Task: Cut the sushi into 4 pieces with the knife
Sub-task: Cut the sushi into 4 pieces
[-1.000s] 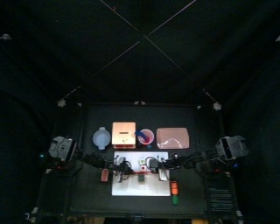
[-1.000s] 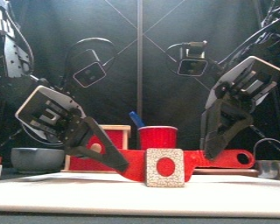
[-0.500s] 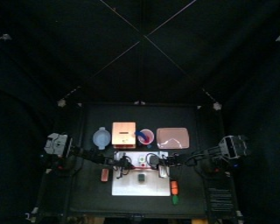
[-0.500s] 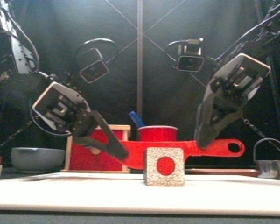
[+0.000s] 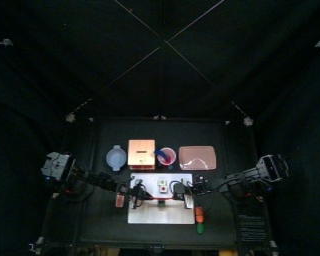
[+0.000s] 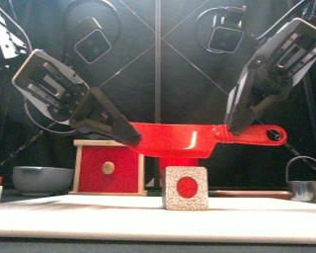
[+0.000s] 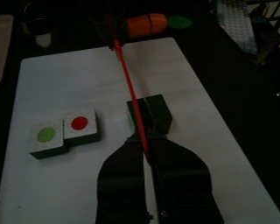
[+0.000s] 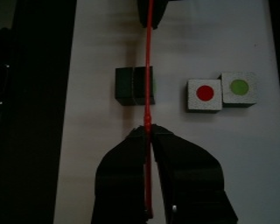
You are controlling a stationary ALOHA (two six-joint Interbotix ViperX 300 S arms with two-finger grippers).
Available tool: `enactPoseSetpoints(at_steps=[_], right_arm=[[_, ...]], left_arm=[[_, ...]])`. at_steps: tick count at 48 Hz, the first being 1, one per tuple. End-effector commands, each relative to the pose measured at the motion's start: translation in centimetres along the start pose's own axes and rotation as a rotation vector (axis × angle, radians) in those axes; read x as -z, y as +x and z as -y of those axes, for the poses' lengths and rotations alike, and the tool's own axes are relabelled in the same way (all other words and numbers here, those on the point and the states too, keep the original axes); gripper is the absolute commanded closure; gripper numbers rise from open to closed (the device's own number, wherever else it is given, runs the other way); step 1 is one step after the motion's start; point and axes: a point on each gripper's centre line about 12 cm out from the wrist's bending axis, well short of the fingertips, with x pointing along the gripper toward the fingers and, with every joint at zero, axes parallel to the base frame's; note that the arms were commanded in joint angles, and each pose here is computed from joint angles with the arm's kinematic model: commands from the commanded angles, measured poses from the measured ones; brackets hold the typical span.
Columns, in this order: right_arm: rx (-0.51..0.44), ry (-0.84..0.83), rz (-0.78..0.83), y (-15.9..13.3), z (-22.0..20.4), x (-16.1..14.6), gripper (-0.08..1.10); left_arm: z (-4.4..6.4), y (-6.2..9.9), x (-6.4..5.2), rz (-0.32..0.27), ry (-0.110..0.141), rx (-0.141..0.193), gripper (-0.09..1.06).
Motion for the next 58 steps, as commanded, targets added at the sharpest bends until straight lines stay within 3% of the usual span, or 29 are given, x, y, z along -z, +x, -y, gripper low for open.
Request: enactPoseSetpoints(at_steps=[1, 19, 38, 53, 58], right_arm=[[-0.004, 0.005, 0.052, -0.5, 0.0, -1.5, 0.77], [0.002, 0.008, 0.011, 1.0, 0.0, -0.7, 0.77], [0.004, 0.016, -0.024, 2.2, -0.1, -0.1, 0.77], [0.024, 0.028, -0.111, 4.3, 0.5, 2.2, 0.77], [0.027, 0.029, -0.123, 4.5, 0.6, 2.5, 0.77]], left_arm=[[1.0, 0.5, -1.0, 0.036, 0.01, 0.024, 0.72], [1.4, 1.6, 1.0, -0.023, -0.003, 0.025, 0.72], [1.8, 2.0, 1.7, -0.049, -0.022, 0.021, 0.72], [1.5, 3.2, 5.7, -0.187, -0.032, 0.002, 0.72], [1.2, 3.8, 6.2, -0.2, -0.032, -0.005, 0.72]])
